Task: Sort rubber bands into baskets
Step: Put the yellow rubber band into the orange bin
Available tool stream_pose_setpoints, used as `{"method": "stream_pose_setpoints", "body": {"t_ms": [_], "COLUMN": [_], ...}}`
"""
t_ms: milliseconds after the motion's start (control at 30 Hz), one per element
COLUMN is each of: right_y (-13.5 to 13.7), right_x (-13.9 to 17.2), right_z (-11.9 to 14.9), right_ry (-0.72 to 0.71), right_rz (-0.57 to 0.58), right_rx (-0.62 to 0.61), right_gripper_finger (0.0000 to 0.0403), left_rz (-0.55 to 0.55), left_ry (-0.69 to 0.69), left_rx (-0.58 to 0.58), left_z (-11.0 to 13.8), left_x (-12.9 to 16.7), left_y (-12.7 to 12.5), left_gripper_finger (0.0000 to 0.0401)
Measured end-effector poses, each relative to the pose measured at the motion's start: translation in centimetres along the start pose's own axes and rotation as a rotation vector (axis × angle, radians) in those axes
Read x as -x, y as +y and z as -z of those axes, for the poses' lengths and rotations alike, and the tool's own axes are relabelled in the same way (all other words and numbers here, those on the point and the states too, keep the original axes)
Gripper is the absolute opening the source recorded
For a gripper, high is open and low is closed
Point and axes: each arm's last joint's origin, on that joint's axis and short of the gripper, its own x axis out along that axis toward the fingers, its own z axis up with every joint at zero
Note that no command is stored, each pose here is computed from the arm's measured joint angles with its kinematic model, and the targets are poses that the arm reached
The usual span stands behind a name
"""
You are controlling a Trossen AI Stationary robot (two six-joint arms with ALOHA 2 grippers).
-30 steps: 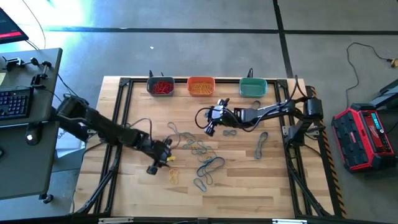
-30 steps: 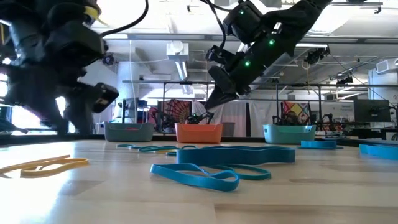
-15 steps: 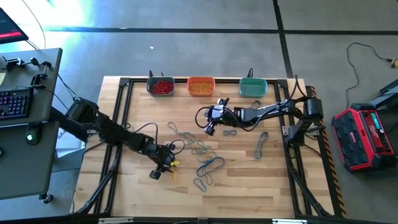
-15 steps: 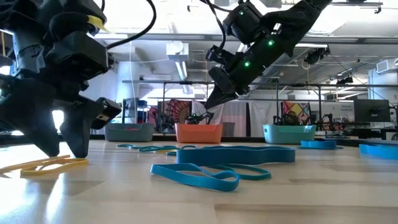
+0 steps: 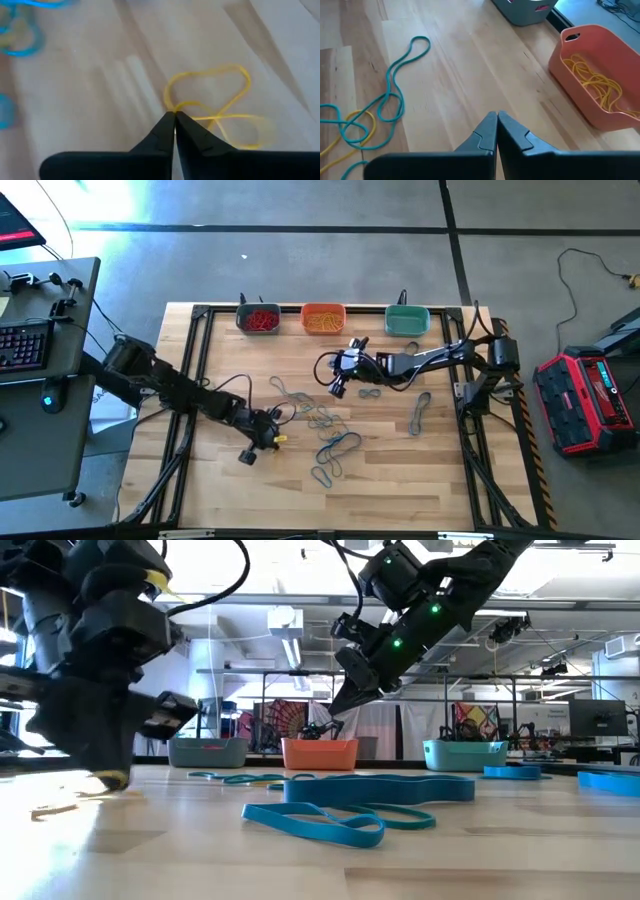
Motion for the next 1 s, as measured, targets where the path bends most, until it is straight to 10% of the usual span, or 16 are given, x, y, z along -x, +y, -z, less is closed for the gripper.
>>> {"method": "stream_pose_setpoints", "body": {"t_ms": [333,667,1000], "right_y": [0.2,2.5,5.5], "right_x": [0.0,-0.7,-0.3], "right_z": [0.1,-0.4,-0.2], "right_ry": [0.013,-0.114,-0.174], "right_rz": [-0.045,-0.348,-0.457], "right_rx": [0.026,0.022,0.054], "right_gripper_finger": [0.0000,0.0007,0.0134], "left_rz": [-0.156,-0.332,-0.488], "left_ry": [-0.171,-0.245,-0.418], "left_rx": [0.028,0.087,0.080], "left_z": [-2.0,-2.5,-4.0], "left_x": [4.4,6.4,7.4], "left_y": [1.7,3.3,4.7], "left_gripper_finger": [0.0001,0.0001,0.0001]}}
